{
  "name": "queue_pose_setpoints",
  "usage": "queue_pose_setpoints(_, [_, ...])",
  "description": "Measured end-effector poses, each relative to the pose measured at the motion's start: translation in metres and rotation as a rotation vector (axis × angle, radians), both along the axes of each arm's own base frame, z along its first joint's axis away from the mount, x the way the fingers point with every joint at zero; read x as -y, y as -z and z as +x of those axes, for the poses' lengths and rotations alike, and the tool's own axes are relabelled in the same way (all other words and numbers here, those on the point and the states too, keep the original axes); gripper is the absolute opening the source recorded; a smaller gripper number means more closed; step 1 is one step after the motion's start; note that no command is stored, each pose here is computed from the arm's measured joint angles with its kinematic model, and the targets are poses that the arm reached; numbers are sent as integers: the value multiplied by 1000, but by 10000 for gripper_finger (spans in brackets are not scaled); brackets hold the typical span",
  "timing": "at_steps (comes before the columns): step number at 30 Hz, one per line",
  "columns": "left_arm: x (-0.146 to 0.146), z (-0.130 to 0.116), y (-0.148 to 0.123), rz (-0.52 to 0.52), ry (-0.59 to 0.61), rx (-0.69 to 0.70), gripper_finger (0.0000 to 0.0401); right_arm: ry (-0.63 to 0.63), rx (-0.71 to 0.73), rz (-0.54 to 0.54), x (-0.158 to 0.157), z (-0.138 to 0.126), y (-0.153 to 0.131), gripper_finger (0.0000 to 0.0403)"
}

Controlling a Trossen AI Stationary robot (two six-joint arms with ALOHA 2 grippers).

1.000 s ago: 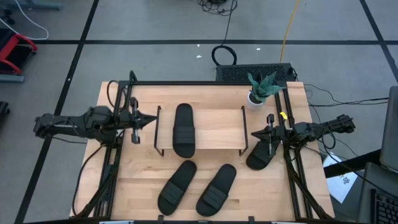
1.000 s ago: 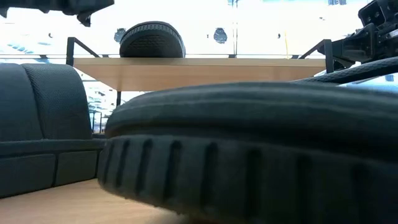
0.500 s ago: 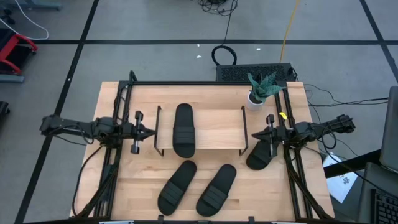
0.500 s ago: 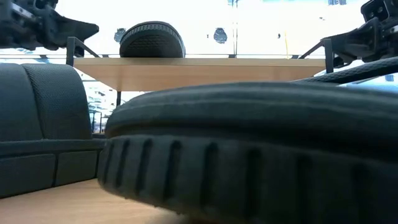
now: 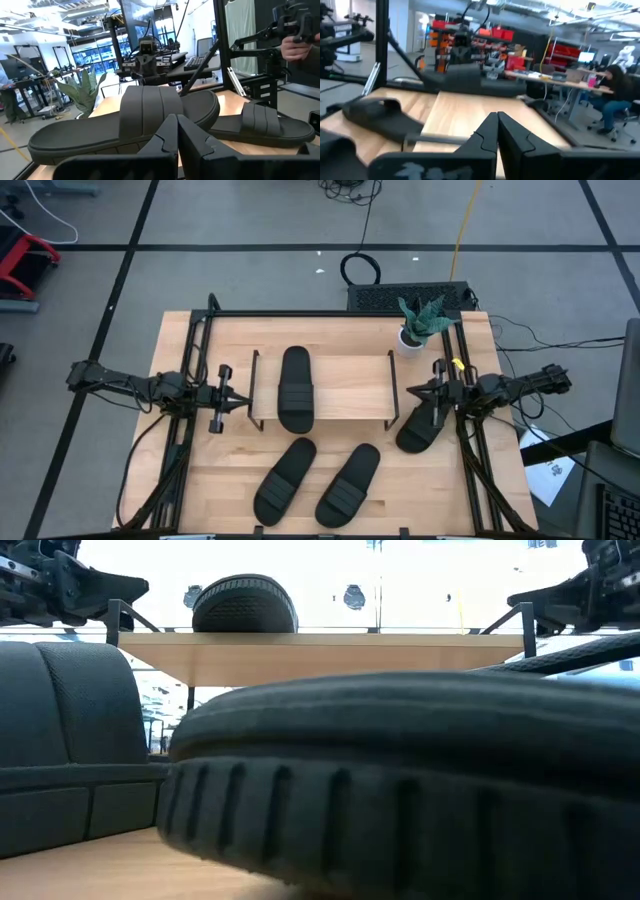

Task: Pick and place slides into the shelf
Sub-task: Put the top black slide on the shelf

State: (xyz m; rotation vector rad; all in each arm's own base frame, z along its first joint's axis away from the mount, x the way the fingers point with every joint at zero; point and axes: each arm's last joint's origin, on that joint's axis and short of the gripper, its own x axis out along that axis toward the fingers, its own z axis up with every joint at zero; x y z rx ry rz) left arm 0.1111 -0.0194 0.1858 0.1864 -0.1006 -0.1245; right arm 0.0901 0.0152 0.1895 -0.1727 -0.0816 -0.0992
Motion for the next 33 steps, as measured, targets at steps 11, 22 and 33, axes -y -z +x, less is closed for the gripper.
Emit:
queue_pose_setpoints(11, [0, 0, 1, -24, 3, -11, 16, 251, -137, 100, 17, -36, -82, 78])
queue_pose_setpoints(22, [0, 0, 1, -24, 2, -16, 14, 313, -454, 379, 16, -35, -129, 140])
queue_pose_setpoints(33, [0, 0, 2, -42, 4, -25, 16, 259, -807, 611, 2, -13, -108, 167])
